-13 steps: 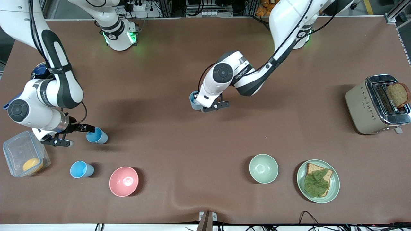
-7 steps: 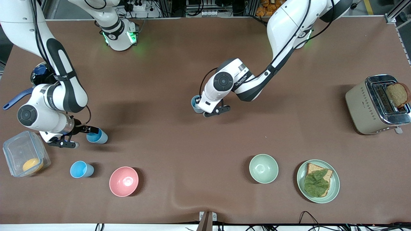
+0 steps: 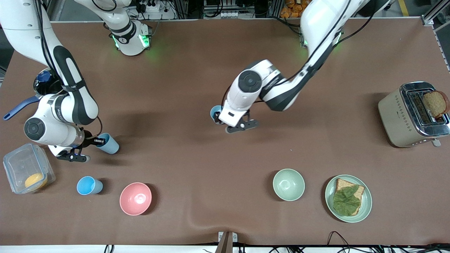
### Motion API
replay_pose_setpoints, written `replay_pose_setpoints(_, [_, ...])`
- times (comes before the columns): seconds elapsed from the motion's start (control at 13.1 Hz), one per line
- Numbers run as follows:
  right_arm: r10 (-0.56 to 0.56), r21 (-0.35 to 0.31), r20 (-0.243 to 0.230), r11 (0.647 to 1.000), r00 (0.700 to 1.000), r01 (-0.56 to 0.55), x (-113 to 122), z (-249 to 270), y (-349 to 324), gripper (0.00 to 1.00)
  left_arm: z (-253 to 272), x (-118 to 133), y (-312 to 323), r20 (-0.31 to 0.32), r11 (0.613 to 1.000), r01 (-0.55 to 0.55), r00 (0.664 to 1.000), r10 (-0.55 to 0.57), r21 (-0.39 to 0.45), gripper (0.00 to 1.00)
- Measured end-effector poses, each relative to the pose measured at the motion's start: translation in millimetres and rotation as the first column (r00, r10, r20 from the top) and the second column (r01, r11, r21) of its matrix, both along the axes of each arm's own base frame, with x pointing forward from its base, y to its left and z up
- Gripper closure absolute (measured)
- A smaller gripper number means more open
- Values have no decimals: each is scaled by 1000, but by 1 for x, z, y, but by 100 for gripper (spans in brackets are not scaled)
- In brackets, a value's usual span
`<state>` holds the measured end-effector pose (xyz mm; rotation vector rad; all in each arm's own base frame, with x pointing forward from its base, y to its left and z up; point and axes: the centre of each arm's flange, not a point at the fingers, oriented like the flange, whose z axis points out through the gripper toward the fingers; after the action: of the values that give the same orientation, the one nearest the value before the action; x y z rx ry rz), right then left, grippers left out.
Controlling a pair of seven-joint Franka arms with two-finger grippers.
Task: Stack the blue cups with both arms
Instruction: 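Release the tissue cup and withdraw the left gripper while the right gripper lifts, then lower the blue cup with the right gripper into the tissue cup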
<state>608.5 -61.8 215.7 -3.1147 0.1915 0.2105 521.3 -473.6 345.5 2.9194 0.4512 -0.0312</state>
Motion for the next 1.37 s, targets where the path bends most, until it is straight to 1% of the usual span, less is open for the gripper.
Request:
replay_pose_setpoints(0.08, [3, 2, 4, 1000, 1000, -3, 2, 3, 2, 91, 30, 9, 17, 26, 1000, -23, 999, 22, 13, 0])
replay_pose_setpoints(0.23, [11, 6, 1, 1000, 1000, -11, 5, 9, 7, 92, 79, 15, 46, 55, 998, -30, 998, 27, 55, 0])
replay_pose_setpoints(0.38, [23, 15, -22, 1000, 999, -22, 10, 21, 14, 92, 118, 16, 73, 83, 995, -15, 997, 7, 98, 0])
replay_pose_setpoints(0.53, [36, 31, -45, 999, 998, -34, 14, 40, 28, 92, 151, 28, 121, 91, 988, 17, 995, -31, 153, 0])
replay_pose_setpoints(0.61, [22, 50, -62, 999, 998, -19, 15, 50, 41, 92, 167, 36, 150, 97, 984, 35, 994, -53, 176, 0])
replay_pose_setpoints(0.69, [-12, 78, -85, 997, 996, 18, 16, 63, 63, 92, 183, 44, 180, 108, 981, 43, 992, -65, 190, 0])
replay_pose_setpoints(0.76, [-54, 90, -110, 994, 992, 64, 18, 79, 91, 92, 198, 47, 206, 105, 980, 45, 992, -66, 192, 0])
replay_pose_setpoints(0.84, [-102, 88, -131, 990, 986, 114, 19, 95, 124, 92, 212, 46, 228, 89, 979, 55, 993, -74, 194, 0])
replay_pose_setpoints(0.92, [-142, 74, -140, 985, 980, 153, 19, 109, 160, 92, 226, 43, 249, 76, 977, 73, 993, -90, 202, 0])
replay_pose_setpoints(1.07, [-226, 59, -160, 969, 961, 238, 7, 124, 241, 92, 252, 39, 296, 62, 976, 109, 991, -122, 187, 0])
replay_pose_setpoints(1.22, [-264, 95, -225, 952, 938, 291, -18, 124, 313, 92, 268, 38, 339, 63, 972, 140, 986, -155, 190, 0])
replay_pose_setpoints(1.3, [-292, 87, -250, 943, 923, 322, -31, 124, 342, 92, 271, 38, 354, 51, 969, 151, 985, -164, 194, 0])
replay_pose_setpoints(1.37, [-330, 65, -262, 931, 907, 358, -44, 126, 370, 92, 271, 38, 366, 38, 967, 163, 984, -174, 197, 0])
